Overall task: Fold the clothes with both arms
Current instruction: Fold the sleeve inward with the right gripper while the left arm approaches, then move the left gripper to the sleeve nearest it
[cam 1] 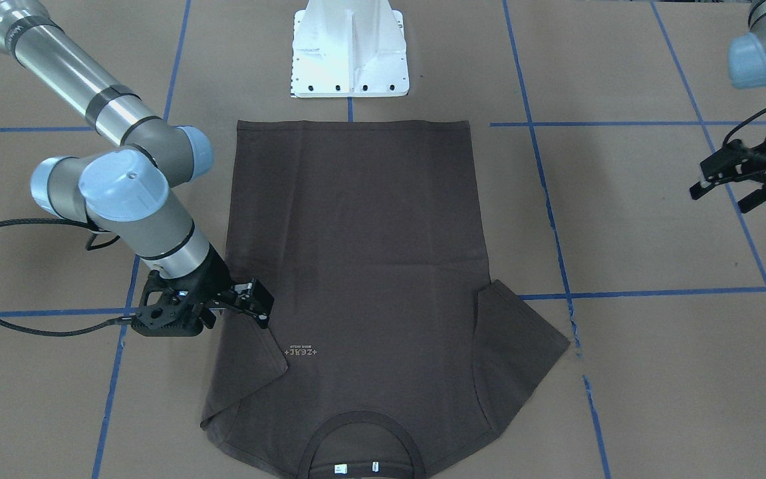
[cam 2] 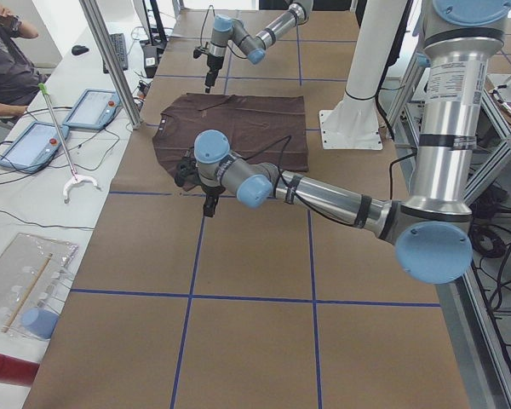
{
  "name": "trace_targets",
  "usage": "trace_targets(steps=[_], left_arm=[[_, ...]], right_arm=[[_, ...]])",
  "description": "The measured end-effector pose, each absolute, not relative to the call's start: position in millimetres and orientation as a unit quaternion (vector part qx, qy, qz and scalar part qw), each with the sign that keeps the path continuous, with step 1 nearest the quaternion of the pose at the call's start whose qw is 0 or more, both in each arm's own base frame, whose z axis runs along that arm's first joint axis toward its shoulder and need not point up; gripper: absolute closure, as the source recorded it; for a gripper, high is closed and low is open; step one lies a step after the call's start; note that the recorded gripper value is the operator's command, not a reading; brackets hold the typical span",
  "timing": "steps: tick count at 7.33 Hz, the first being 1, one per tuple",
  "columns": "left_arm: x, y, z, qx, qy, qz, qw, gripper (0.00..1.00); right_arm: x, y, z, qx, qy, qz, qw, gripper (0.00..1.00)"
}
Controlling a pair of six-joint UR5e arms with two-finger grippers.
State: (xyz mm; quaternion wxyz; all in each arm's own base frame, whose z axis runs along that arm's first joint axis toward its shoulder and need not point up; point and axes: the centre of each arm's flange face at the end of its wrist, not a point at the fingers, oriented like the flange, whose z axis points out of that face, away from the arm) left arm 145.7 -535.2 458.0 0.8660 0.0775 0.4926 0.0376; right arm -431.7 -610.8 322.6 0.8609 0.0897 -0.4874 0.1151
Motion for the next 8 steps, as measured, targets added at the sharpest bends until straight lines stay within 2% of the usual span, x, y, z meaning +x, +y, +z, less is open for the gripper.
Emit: trace_targets(steps=[2,4,8], left_arm=[[262,-580,424,0.042,0.474,-0.018,0.88,0.08],[337,-627,422,0.033,0.446,-0.053,0.893,0.16],[383,-655,446,0.067,0.414,-0.074,0.905,0.34]], right_arm=[[-370,-603,344,0.063,-0.507,0.114,0.852,0.0],[-330,-578,358,0.058,-0.517,0.113,0.846,0.0],[-316,-562,365,0.06,-0.518,0.114,0.845,0.0]])
